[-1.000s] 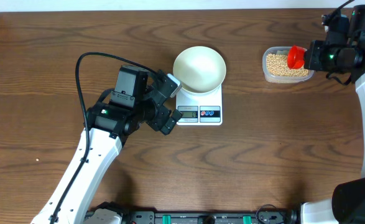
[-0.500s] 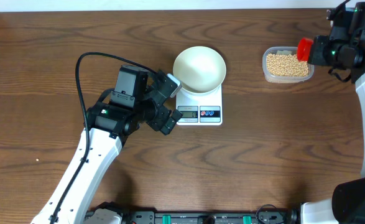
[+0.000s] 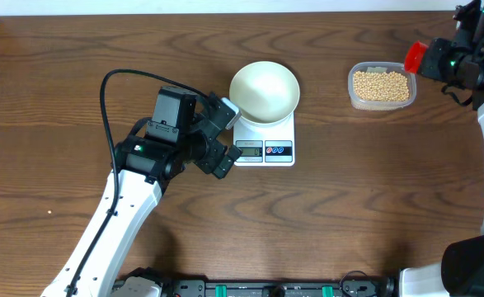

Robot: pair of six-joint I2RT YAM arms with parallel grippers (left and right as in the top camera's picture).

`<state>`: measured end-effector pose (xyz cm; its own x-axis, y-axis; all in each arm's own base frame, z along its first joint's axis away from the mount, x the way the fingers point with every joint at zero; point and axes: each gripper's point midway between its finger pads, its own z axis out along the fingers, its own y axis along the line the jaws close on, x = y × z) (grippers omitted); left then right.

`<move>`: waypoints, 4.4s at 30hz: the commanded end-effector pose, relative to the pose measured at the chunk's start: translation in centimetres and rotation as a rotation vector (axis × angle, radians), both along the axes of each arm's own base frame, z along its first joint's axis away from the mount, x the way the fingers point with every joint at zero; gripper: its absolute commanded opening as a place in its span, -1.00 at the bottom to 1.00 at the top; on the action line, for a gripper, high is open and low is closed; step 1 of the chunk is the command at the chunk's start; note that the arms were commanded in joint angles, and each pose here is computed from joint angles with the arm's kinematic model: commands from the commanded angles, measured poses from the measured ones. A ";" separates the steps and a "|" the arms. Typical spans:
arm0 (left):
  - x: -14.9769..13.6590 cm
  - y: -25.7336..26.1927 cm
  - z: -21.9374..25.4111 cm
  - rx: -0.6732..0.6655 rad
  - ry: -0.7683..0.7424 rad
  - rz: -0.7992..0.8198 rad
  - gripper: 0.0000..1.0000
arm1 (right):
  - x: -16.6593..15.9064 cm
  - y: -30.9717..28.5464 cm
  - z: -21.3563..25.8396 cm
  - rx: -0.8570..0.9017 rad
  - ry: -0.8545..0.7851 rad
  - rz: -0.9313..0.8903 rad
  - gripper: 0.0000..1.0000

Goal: Scoop item into bowl and weigh 50g on scale
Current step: 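Scoop soybeans with the right gripper and lift the scoop, then dip the red scoop deeper into the soybean tub with the right gripper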

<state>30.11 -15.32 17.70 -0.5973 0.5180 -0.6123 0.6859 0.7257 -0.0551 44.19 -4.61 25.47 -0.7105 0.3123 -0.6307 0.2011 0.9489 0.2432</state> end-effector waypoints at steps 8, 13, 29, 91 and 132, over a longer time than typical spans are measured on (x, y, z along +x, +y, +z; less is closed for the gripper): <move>0.1 0.0 0.2 0.006 -0.012 -0.008 0.93 | 0.0 -0.5 0.4 -0.062 -0.002 0.050 -0.98; 0.1 0.0 0.2 0.006 -0.012 -0.008 0.93 | -0.1 0.0 0.3 -0.128 -0.006 0.164 -0.98; 0.1 0.0 0.2 0.006 -0.012 -0.008 0.93 | -1.1 2.5 -0.2 -0.156 -0.009 0.412 -0.98; 1.1 0.5 0.2 0.009 -0.022 0.056 0.93 | -1.8 2.9 -0.6 -0.150 0.016 0.445 -0.98; 0.7 1.3 -0.5 0.069 -0.013 0.049 0.93 | -2.1 2.9 -0.8 -0.154 0.028 0.457 -0.98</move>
